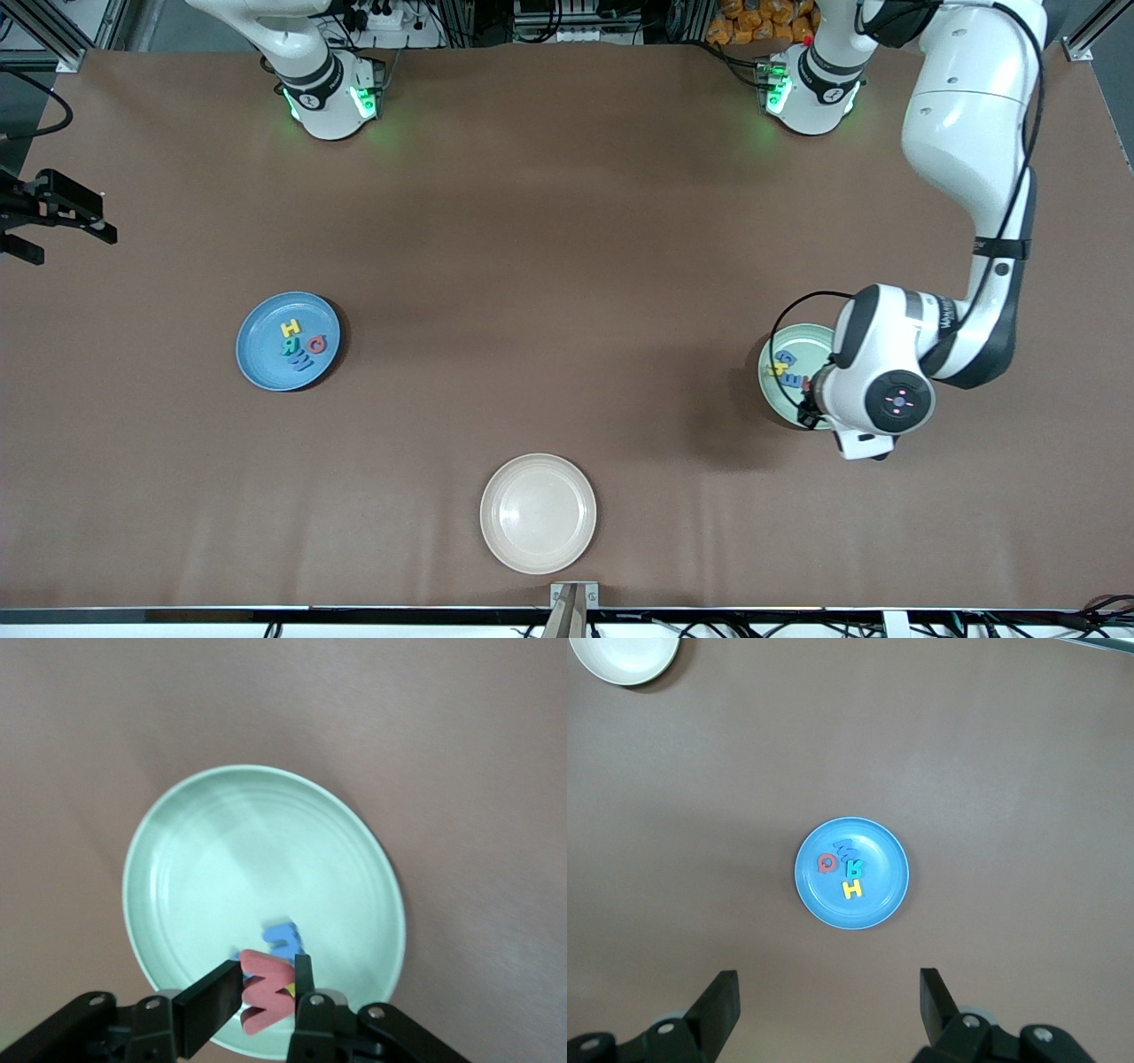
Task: Sort uppercase to blue plate, lowercase to green plate
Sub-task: 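Carry the pink m to the green plate and release it with the left gripper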
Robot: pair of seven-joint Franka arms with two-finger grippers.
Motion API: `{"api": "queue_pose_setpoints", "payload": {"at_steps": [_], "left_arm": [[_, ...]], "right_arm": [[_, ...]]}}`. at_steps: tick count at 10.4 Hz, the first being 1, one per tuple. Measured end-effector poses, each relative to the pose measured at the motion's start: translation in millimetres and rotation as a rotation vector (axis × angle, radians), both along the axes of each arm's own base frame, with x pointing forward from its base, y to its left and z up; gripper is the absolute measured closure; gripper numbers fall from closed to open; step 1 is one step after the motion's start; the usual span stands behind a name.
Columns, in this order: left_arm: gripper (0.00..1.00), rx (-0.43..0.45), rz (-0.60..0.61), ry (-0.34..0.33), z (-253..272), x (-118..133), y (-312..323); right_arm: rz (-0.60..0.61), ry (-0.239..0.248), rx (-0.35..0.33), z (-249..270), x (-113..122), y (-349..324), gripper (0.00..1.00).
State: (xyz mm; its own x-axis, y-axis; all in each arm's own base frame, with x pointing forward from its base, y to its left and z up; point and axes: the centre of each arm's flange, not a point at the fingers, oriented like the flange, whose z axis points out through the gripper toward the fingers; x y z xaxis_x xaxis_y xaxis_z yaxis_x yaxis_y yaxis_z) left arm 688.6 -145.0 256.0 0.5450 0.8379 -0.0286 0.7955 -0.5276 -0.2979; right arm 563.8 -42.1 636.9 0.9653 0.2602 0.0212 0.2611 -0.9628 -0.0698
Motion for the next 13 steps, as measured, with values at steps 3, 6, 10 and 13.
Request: {"api": "queue_pose_setpoints", "payload": {"at_steps": [3,6,10,13], "left_arm": [[0.3,-0.003,-0.005,0.014,-4.2,-3.8,-3.3],[0.0,-0.025,-0.044,-0.034,32.5,3.7,7.7],[0.0,-0.111,-0.248,-0.009,77.6,-14.6,60.8],[0.0,-0.203,-0.397,-0.021,93.2,-73.1,66.3]], "right_arm": [[-0.001,-0.002,-0.002,-0.3,0.4,-0.6,0.09],[-0.001,-0.005,-0.003,-0.9,0.8,-0.8,0.09],[-0.002,-0.015,-0.005,-1.1,1.8,-0.9,0.09],[-0.01,-0.045,-0.006,8.9,-5.0,-0.8,0.1]]}}
